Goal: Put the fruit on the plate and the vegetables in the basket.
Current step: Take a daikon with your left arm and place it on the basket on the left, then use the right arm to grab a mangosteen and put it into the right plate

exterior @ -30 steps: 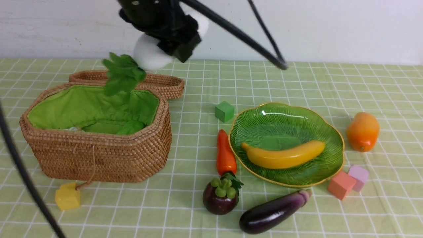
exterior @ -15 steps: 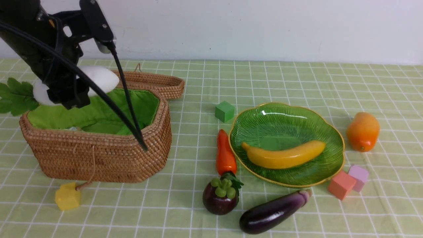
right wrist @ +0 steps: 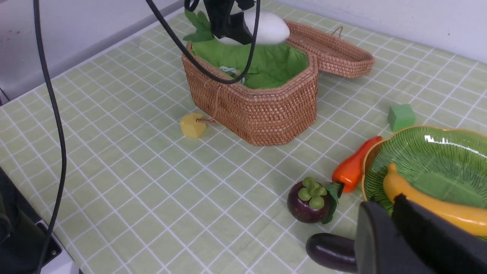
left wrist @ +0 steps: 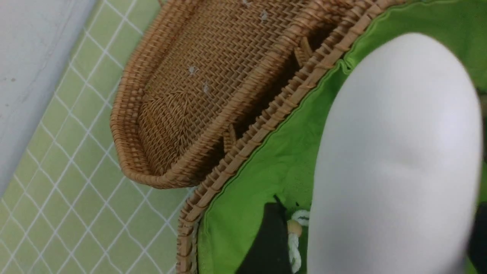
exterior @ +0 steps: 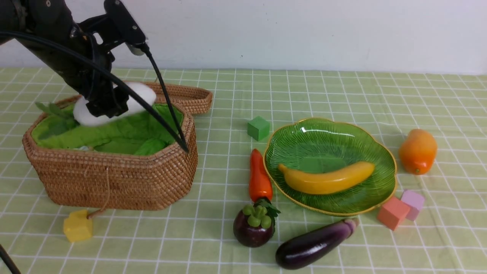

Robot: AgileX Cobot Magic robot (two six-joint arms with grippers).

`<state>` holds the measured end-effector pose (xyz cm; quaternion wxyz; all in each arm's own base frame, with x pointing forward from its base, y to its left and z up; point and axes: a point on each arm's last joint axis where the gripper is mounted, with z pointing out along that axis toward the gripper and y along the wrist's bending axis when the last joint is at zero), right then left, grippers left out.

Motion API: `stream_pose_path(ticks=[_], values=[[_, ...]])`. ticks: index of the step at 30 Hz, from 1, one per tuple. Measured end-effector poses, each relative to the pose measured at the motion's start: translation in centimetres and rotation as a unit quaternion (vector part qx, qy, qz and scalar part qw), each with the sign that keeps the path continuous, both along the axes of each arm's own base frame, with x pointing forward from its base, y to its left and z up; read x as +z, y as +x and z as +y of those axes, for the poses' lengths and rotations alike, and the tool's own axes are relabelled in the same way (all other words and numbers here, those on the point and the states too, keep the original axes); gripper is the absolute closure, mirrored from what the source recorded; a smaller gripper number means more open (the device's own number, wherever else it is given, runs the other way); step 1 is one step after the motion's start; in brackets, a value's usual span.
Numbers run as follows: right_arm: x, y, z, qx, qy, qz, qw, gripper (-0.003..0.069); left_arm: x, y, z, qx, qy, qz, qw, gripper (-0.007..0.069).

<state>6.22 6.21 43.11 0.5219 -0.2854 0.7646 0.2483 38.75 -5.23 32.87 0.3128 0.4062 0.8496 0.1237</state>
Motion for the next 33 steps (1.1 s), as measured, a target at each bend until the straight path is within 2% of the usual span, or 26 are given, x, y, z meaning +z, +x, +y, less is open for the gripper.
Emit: stream_pose_path(ticks=[4, 8, 12, 14, 15, 17, 18, 19, 21, 23, 26, 29, 33], values=[[0.0, 0.0, 0.0, 0.000, 0.000, 0.000, 1.000, 0.0585, 0.1, -0.1, 0.0, 0.027, -0.020, 0.002, 0.999, -0.0039], [0.0, 0.0, 0.0, 0.000, 0.000, 0.000, 1.000, 0.0585, 1.2, -1.2, -0.2, 0.072, -0.083, 0.011, 0.994, 0.0021], [0.0, 0.0, 0.0, 0.002, 0.002, 0.000, 1.000, 0.0587, 2.8, -2.8, -1.6, 0.129, -0.221, 0.047, 0.966, 0.0210], [0.0, 0.0, 0.1, 0.003, 0.003, 0.001, 1.000, 0.0587, 3.3, -4.0, -3.3, 0.139, -0.273, 0.086, 0.948, 0.0390], [0.0, 0.0, 0.1, 0.003, 0.003, 0.001, 1.000, 0.0587, 3.2, -4.6, -4.3, 0.137, -0.279, 0.112, 0.944, 0.0479], [0.0, -0.1, 0.1, 0.004, 0.003, 0.002, 1.000, 0.0587, 2.8, -5.9, -6.3, 0.128, -0.273, 0.163, 0.939, 0.0601], [0.0, -0.1, 0.1, 0.004, 0.003, 0.002, 1.000, 0.0587, 2.3, -6.3, -7.6, 0.123, -0.267, 0.185, 0.938, 0.0636], [0.0, -0.1, 0.1, 0.004, 0.003, 0.002, 1.000, 0.0587, 2.3, -6.4, -7.9, 0.122, -0.266, 0.187, 0.938, 0.0638], [0.0, -0.1, 0.1, 0.005, 0.003, 0.004, 1.000, 0.0587, 1.2, -7.6, -11.7, 0.114, -0.252, 0.218, 0.936, 0.0638], [-0.1, -0.1, 0.1, 0.007, 0.001, 0.006, 1.000, 0.0587, 0.1, -8.4, -14.1, 0.112, -0.235, 0.234, 0.937, 0.0638], [-0.1, -0.2, 0.1, 0.011, -0.002, 0.010, 1.000, 0.0587, -1.1, -9.1, -16.3, 0.105, -0.212, 0.245, 0.940, 0.0638], [-0.2, -0.3, 0.1, 0.014, -0.004, 0.016, 1.000, 0.0587, -1.8, -9.7, -17.5, 0.094, -0.185, 0.242, 0.948, 0.0631], [-0.3, -0.3, 0.2, 0.011, 0.005, 0.031, 0.999, 0.0587, -1.0, -10.1, -17.0, 0.095, -0.169, 0.228, 0.954, 0.0621]])
